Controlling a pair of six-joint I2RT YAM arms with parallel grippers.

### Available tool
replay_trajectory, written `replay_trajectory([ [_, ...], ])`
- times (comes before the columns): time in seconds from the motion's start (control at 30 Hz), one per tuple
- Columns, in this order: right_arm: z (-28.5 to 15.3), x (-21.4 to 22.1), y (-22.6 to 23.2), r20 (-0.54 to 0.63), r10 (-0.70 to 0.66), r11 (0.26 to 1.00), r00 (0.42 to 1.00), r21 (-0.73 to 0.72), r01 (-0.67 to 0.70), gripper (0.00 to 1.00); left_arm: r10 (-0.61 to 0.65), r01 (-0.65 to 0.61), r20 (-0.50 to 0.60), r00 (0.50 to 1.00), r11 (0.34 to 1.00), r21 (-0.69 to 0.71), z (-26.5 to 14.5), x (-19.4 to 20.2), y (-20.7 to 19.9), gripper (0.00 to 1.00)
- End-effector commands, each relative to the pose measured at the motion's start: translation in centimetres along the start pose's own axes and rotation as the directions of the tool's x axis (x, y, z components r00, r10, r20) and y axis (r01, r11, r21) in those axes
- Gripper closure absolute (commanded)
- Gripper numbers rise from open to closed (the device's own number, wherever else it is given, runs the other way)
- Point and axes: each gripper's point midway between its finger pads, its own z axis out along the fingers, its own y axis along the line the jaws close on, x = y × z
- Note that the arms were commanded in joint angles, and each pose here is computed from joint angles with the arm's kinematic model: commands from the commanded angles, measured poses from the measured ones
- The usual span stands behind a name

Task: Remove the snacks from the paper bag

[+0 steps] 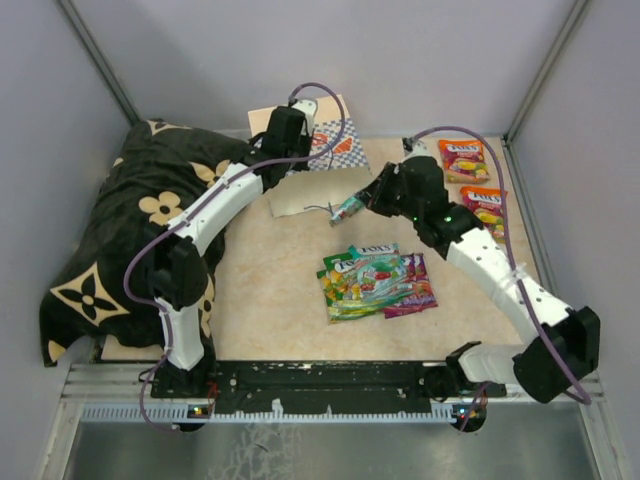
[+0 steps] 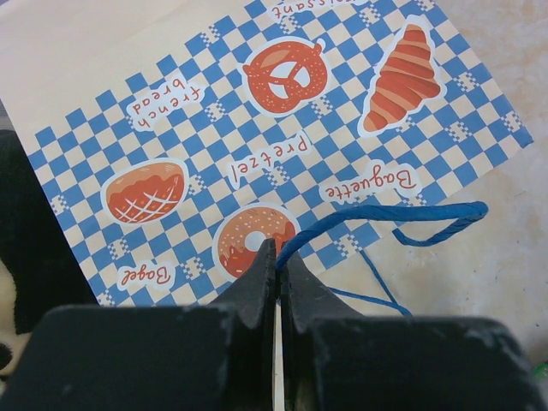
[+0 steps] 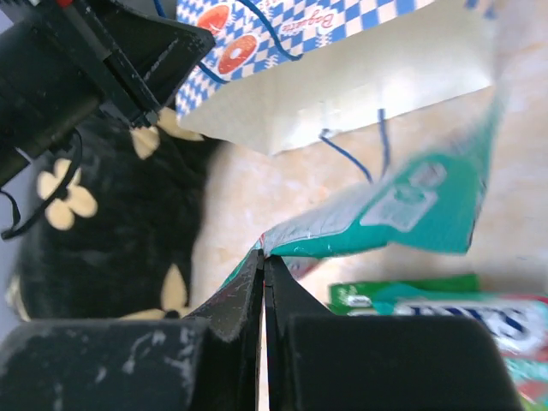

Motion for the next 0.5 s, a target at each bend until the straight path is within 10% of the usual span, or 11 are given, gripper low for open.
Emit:
replay_trajectory([
  [0.0, -6.7, -2.3, -1.1, -0.085, -0.281, 0.940, 0.956, 0.177, 0.292, 1.00, -0.014, 0.015, 0.024, 1.000, 0.999, -0.032, 0.1, -0.8, 1.0, 1.00],
  [0.47, -12.3, 3.1, -3.1, -0.403, -0.402, 0.809, 0.822, 0.264, 0.525, 1.00, -0.008, 0.004, -0.037, 0.999, 0.996, -0.089, 0.3, 1.9, 2.4, 1.00],
])
